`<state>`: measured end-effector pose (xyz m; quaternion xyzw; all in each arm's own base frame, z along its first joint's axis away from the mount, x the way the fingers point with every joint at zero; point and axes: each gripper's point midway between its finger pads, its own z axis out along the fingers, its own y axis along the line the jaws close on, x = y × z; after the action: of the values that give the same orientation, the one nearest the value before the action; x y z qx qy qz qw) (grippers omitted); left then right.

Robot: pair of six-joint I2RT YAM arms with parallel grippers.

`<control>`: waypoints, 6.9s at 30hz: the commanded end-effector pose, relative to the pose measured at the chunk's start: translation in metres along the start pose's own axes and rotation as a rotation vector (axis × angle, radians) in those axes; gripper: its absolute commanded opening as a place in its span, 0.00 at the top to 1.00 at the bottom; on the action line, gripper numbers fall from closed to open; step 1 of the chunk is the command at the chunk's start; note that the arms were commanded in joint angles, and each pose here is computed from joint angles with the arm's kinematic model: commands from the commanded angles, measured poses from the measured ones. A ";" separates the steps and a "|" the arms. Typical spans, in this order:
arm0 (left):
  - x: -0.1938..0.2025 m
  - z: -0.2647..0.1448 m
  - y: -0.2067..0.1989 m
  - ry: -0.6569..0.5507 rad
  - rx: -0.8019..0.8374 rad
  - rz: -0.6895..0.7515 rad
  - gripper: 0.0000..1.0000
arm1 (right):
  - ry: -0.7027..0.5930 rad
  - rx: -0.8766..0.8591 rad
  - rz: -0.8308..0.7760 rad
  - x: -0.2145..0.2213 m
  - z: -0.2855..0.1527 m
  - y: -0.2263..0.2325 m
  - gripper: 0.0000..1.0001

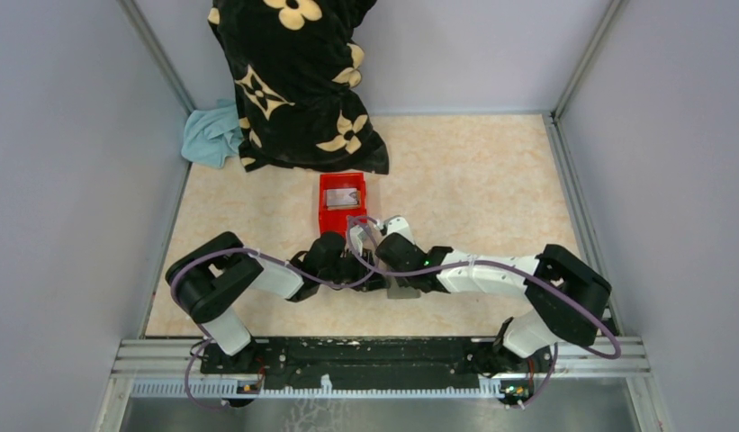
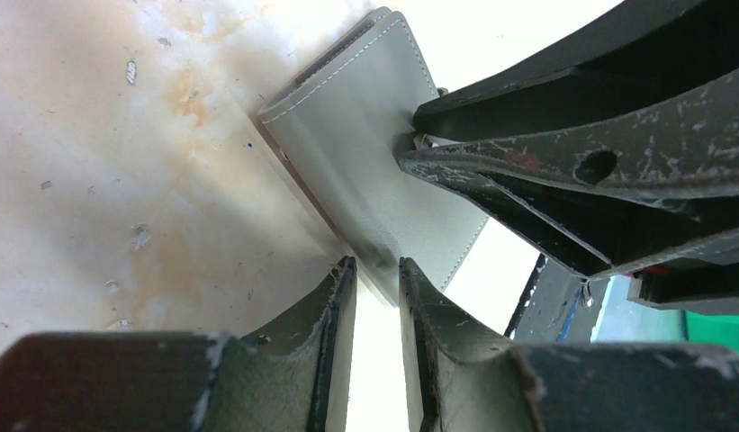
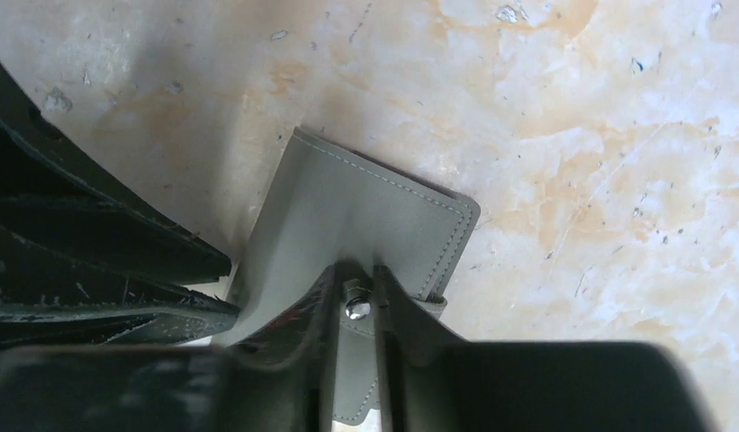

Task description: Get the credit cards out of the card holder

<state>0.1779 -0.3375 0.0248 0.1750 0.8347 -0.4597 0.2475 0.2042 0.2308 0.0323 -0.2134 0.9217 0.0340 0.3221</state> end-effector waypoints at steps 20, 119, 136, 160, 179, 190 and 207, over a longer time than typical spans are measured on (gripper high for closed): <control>0.010 -0.005 0.010 0.021 -0.042 0.005 0.68 | -0.109 -0.285 0.315 -0.024 -0.033 -0.003 1.00; 0.004 0.022 -0.045 0.069 0.226 -0.093 0.85 | -0.113 -0.180 0.176 -0.016 -0.029 -0.024 0.48; 0.010 0.010 -0.034 0.058 0.195 -0.099 0.85 | 0.013 -0.086 0.030 0.005 -0.004 -0.010 0.59; 0.010 0.012 -0.030 0.054 0.198 -0.121 0.85 | -0.073 -0.573 0.288 -0.018 -0.044 0.031 1.00; 0.013 0.005 -0.030 0.048 0.223 -0.120 0.84 | -0.116 -0.310 0.091 -0.032 -0.043 -0.011 0.58; 0.020 -0.012 -0.029 0.030 0.219 -0.106 0.85 | -0.026 -0.176 -0.098 -0.025 -0.020 0.008 0.46; 0.022 -0.014 -0.024 0.019 0.202 -0.118 0.85 | 0.178 -0.215 -0.159 0.036 -0.001 0.020 0.71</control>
<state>0.1400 -0.3374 0.0340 0.1544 0.8003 -0.5508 0.1795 0.1925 0.2383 0.0303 -0.3005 0.9095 0.0826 0.2750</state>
